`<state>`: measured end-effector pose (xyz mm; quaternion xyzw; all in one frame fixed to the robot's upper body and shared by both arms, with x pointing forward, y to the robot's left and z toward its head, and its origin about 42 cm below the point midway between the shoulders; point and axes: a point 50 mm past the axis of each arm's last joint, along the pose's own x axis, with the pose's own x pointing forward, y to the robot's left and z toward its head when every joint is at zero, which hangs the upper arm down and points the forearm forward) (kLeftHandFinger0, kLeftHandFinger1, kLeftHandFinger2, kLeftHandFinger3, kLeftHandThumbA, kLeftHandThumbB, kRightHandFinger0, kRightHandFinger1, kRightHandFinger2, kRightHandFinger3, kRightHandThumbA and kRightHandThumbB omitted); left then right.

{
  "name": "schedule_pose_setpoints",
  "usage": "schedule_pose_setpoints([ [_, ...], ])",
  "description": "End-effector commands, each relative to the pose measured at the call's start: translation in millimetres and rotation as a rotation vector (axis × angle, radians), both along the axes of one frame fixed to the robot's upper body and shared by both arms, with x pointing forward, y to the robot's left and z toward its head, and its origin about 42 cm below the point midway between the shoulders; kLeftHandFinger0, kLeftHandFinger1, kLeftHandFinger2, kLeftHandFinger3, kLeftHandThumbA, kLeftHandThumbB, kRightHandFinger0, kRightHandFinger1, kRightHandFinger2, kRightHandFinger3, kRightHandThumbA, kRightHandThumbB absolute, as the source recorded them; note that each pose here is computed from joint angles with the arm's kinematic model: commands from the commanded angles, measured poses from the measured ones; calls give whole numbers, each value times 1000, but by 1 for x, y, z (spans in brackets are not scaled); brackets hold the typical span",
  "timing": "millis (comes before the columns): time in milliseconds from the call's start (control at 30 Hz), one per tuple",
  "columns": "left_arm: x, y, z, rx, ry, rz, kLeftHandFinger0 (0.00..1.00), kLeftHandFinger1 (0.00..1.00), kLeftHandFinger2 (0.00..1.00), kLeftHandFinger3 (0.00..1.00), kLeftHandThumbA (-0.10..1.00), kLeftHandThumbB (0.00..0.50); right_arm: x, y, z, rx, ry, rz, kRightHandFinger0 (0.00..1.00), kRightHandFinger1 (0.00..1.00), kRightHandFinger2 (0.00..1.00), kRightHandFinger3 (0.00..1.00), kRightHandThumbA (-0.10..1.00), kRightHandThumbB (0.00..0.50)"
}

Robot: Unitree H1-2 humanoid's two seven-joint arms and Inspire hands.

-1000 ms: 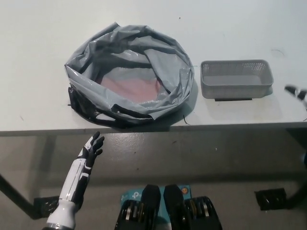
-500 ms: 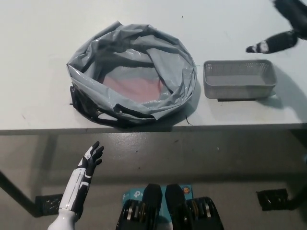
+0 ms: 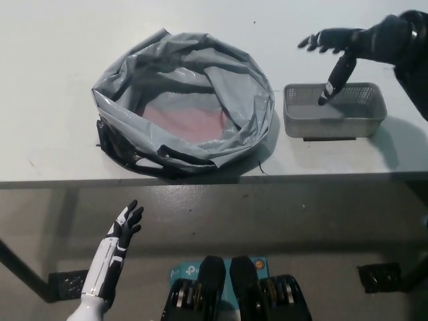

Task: Use the right hand to pick up a small rectangular container and put it into a plastic bag and lift the bag

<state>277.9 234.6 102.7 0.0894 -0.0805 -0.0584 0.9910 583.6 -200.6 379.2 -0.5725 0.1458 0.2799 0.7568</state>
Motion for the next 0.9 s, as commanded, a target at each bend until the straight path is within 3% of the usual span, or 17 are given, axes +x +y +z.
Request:
schedule_pose_setpoints([
  [0, 2, 2, 21, 15, -120, -14, 1000, 1000, 1000, 1000, 1000, 269, 7, 23, 86, -74, 61, -9, 1000, 1000, 1000, 1000, 1000, 374],
  [167, 1, 3, 20, 20, -117, -19, 1000, 1000, 1000, 1000, 1000, 269, 10, 25, 74, -127, 63, -32, 1000, 1000, 1000, 1000, 1000, 406],
  [233, 0, 3, 20, 25, -117, -17, 1000, 1000, 1000, 1000, 1000, 297, 12, 26, 66, -141, 49, -44, 1000, 1000, 1000, 1000, 1000, 397],
  [467, 1, 5, 21, 30, -124, -20, 1000, 1000, 1000, 1000, 1000, 292, 14, 30, 55, -172, 9, -48, 1000, 1000, 1000, 1000, 1000, 449],
  [633, 0, 5, 21, 34, -121, -18, 1000, 1000, 1000, 1000, 1000, 308, 14, 28, 45, -180, 22, -41, 1000, 1000, 1000, 1000, 1000, 417],
  [700, 0, 6, 21, 32, -119, -21, 1000, 1000, 1000, 1000, 1000, 313, 14, 26, 41, -162, 27, -54, 1000, 1000, 1000, 1000, 1000, 420],
  [767, 1, 7, 22, 33, -121, -20, 1000, 1000, 1000, 1000, 1000, 313, 15, 25, 35, -172, 23, -59, 1000, 1000, 1000, 1000, 1000, 459],
  [867, -1, 9, 22, 36, -122, -18, 1000, 1000, 1000, 1000, 1000, 291, 15, 23, 24, -160, 46, -75, 1000, 1000, 1000, 1000, 1000, 449],
])
